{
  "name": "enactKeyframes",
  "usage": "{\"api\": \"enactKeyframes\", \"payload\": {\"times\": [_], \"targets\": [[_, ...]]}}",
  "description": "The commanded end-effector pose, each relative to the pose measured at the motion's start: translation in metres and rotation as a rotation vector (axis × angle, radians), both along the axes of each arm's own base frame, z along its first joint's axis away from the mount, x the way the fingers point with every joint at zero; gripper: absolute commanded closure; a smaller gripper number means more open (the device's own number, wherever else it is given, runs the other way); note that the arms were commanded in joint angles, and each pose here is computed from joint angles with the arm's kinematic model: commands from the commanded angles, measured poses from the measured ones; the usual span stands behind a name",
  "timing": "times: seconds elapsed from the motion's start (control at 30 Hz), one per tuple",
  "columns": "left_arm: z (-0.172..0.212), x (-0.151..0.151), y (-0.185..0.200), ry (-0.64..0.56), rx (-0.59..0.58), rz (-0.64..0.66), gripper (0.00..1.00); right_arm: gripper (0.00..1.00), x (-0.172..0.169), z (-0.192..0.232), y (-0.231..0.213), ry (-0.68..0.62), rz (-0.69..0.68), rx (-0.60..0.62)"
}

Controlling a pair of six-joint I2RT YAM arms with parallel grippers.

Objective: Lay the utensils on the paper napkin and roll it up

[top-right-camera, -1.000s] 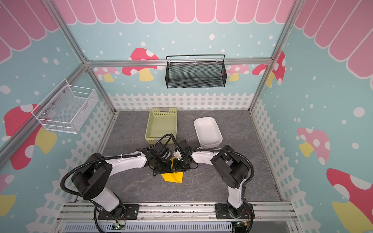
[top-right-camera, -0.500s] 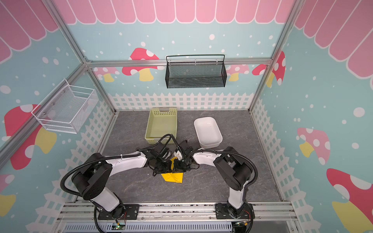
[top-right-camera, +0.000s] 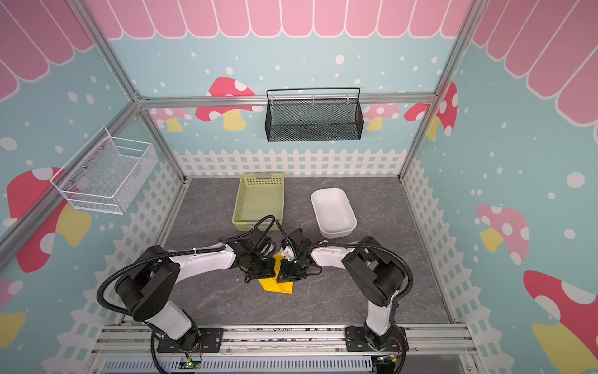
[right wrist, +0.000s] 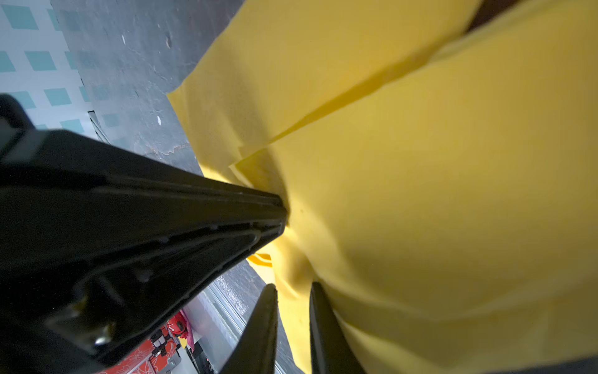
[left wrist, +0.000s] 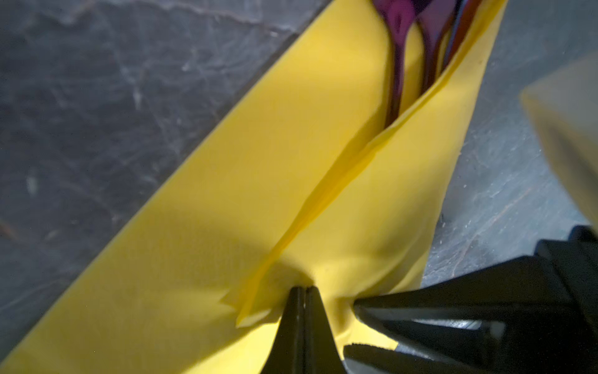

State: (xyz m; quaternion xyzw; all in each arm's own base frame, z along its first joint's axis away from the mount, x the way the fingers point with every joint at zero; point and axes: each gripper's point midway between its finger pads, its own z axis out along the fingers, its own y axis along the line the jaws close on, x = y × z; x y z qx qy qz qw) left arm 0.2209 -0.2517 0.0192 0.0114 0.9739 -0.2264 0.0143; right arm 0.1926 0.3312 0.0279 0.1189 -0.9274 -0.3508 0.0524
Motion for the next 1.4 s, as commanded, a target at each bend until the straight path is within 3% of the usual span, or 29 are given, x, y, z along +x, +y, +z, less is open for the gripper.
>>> {"api": "enactKeyframes", "payload": {"times": [0.0, 0.37, 0.5, 0.63, 0.83, 1.1, 1.37], "targets": [[-0.011, -0.006, 0.012, 0.038, 0.066, 0.018, 1.0, 0.75, -0.012, -0.02, -0.009, 0.03, 0.013, -0.056], [-0.009, -0.004, 0.011, 0.033, 0.061, 0.021, 1.0, 0.85, -0.011, -0.01, 0.001, 0.027, 0.025, -0.011], [-0.009, -0.004, 0.011, 0.032, 0.061, 0.022, 1.0, 0.84, -0.013, -0.012, 0.0, 0.027, 0.029, -0.03], [-0.008, -0.003, 0.011, 0.029, 0.063, 0.022, 1.0, 0.77, -0.018, -0.024, -0.01, 0.034, 0.033, -0.096], [-0.001, 0.001, 0.01, 0.008, 0.055, 0.027, 1.0, 0.8, -0.021, -0.034, -0.016, 0.039, 0.039, -0.142], [0.035, 0.015, 0.008, -0.079, -0.02, 0.068, 0.87, 0.83, -0.019, -0.035, -0.021, 0.023, 0.032, -0.177], [0.039, 0.017, 0.057, -0.111, -0.008, 0.201, 0.78, 0.85, -0.021, -0.036, -0.022, 0.028, 0.034, -0.177]]}}
